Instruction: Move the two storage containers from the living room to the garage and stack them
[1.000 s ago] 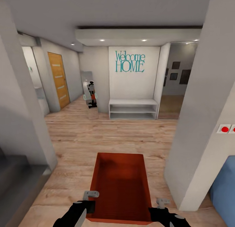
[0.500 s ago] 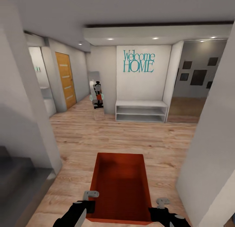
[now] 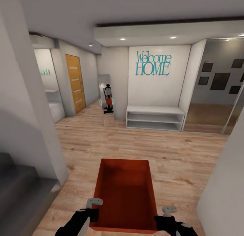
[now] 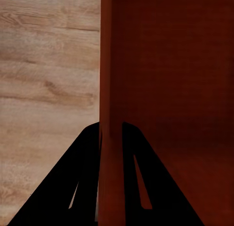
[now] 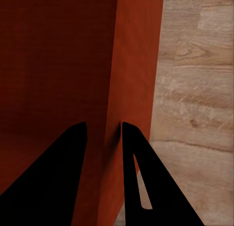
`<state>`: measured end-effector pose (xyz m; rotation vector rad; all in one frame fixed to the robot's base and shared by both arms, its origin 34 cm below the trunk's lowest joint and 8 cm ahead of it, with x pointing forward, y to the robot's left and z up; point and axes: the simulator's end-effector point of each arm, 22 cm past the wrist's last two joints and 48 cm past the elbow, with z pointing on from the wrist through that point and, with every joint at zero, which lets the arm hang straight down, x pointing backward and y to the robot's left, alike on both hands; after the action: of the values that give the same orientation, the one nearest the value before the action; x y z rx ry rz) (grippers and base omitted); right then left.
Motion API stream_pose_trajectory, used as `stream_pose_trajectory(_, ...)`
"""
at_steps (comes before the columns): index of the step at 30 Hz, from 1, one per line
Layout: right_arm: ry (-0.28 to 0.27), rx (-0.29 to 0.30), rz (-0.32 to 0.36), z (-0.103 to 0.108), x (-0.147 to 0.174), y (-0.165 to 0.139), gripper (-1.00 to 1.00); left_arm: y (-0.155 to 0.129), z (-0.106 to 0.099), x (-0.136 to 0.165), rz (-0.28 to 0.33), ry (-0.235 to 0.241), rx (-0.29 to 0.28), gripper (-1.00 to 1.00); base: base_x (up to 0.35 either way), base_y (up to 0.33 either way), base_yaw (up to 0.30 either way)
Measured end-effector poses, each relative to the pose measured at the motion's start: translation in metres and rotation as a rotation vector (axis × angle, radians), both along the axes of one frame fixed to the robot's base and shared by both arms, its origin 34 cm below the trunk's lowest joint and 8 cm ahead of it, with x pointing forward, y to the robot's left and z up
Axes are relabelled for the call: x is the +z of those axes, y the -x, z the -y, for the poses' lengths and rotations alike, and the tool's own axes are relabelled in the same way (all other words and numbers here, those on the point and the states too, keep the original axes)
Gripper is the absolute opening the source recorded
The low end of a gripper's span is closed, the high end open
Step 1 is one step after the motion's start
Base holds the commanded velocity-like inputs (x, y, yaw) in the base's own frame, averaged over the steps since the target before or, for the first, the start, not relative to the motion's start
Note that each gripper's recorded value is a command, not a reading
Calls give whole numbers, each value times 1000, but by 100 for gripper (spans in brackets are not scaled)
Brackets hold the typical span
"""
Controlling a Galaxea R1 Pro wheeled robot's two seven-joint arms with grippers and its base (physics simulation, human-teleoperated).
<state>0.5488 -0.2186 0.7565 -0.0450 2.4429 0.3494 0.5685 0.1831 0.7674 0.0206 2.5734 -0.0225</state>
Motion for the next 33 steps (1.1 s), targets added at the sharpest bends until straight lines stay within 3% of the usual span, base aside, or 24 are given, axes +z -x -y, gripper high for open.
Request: stream_pose_trajectory(33,0,0,0,0,0,0,-100,0,0,0,0,0,0,-100,325,0,0)
